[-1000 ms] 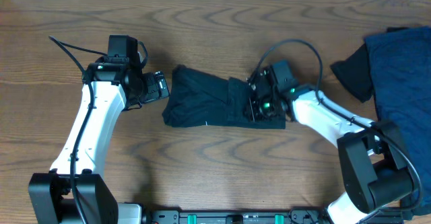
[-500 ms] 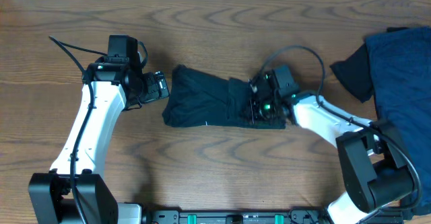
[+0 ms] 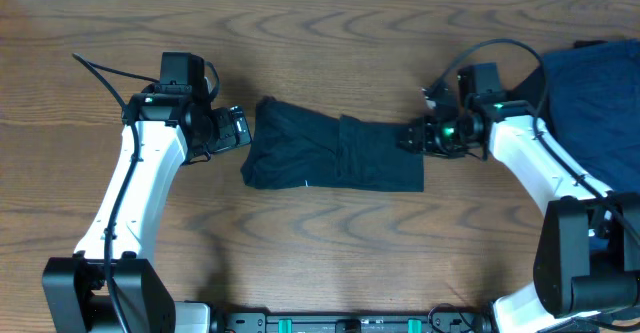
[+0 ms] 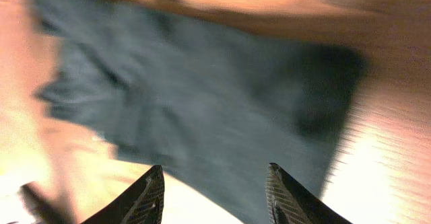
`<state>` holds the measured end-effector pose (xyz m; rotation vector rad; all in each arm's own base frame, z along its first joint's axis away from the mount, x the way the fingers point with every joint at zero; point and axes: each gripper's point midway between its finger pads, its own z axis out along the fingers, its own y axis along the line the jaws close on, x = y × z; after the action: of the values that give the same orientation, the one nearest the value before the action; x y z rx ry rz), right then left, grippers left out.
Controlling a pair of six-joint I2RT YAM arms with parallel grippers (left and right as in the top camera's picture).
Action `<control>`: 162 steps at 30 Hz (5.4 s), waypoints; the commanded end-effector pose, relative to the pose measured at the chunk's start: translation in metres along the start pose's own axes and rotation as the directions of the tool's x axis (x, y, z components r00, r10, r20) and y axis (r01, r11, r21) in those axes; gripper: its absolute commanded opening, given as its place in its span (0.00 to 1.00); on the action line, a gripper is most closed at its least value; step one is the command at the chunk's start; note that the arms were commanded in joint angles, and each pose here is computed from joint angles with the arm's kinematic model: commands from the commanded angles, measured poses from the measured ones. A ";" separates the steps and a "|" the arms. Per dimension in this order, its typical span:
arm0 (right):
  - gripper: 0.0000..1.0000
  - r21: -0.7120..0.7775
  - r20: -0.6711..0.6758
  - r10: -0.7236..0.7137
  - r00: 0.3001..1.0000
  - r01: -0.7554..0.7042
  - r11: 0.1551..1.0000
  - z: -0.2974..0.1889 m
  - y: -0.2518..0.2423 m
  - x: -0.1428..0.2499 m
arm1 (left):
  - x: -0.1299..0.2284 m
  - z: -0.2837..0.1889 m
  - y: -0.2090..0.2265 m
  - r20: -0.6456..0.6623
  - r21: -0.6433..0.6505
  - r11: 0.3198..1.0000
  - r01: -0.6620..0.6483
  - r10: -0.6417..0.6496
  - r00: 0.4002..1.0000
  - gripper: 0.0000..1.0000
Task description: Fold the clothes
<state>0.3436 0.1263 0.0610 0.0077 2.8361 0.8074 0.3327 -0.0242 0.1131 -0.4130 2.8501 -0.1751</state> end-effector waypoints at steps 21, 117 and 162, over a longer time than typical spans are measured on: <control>0.38 0.137 0.080 -0.051 0.996 0.039 0.990 0.029 -0.047 0.015 | 0.003 0.005 0.004 -0.018 -0.015 1.000 0.005 -0.005 1.000 0.98; 0.01 0.023 0.329 0.135 0.935 -0.150 0.988 -0.097 -0.053 -0.024 | 0.003 0.005 0.004 -0.018 -0.015 1.000 0.005 -0.005 1.000 0.98; 0.04 -0.152 0.110 -0.262 0.959 0.277 0.949 0.078 0.147 -0.004 | 0.003 0.005 0.004 -0.018 -0.015 1.000 0.005 -0.005 1.000 0.98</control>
<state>0.3533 0.2855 0.0673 -0.3546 2.6146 0.9169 0.3326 -0.0242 0.1131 -0.4131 2.8505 -0.1750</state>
